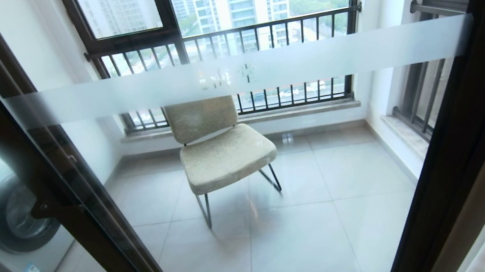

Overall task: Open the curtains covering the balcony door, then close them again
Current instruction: Close the inner curtains on both sides

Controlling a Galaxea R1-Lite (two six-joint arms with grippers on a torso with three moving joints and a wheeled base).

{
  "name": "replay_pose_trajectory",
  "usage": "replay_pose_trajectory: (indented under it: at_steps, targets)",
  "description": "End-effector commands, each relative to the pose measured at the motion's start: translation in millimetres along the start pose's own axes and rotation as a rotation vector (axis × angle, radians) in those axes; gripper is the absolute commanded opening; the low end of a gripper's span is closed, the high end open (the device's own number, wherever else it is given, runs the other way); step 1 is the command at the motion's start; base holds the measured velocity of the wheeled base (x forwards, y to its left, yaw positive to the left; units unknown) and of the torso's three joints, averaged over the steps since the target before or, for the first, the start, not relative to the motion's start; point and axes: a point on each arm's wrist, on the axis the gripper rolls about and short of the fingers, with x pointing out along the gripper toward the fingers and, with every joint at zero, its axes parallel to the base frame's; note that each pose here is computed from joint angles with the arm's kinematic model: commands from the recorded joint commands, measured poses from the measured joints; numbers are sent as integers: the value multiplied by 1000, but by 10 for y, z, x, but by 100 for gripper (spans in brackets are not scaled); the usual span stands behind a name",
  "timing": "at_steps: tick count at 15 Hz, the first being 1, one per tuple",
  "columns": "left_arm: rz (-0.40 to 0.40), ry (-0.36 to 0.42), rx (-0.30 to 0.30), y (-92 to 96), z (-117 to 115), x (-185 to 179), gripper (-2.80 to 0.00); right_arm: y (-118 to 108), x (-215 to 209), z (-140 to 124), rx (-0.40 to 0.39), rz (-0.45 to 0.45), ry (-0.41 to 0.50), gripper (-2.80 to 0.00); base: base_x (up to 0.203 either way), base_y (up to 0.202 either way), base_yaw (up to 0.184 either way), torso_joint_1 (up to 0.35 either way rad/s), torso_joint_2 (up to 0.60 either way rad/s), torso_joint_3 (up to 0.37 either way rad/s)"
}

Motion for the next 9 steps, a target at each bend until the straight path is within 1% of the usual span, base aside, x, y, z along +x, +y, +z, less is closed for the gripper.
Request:
replay_pose_trajectory:
  at_steps: [1,4,7,9]
  targets:
    - [1,0,-1,0,1,0,-280,-14,77,41,0,0,10,0,0,0,0,0,0,0]
    - [2,0,-1,0,1,0,-280,-44,238,135,3,3,27,0,0,0,0,0,0,0]
    - [1,0,-1,0,1,0,-280,-67,462,147,-2,-12,88,0,0,0,0,0,0,0]
    - [1,0,-1,0,1,0,-280,-83,627,124,8,-22,132,0,0,0,0,0,0,0]
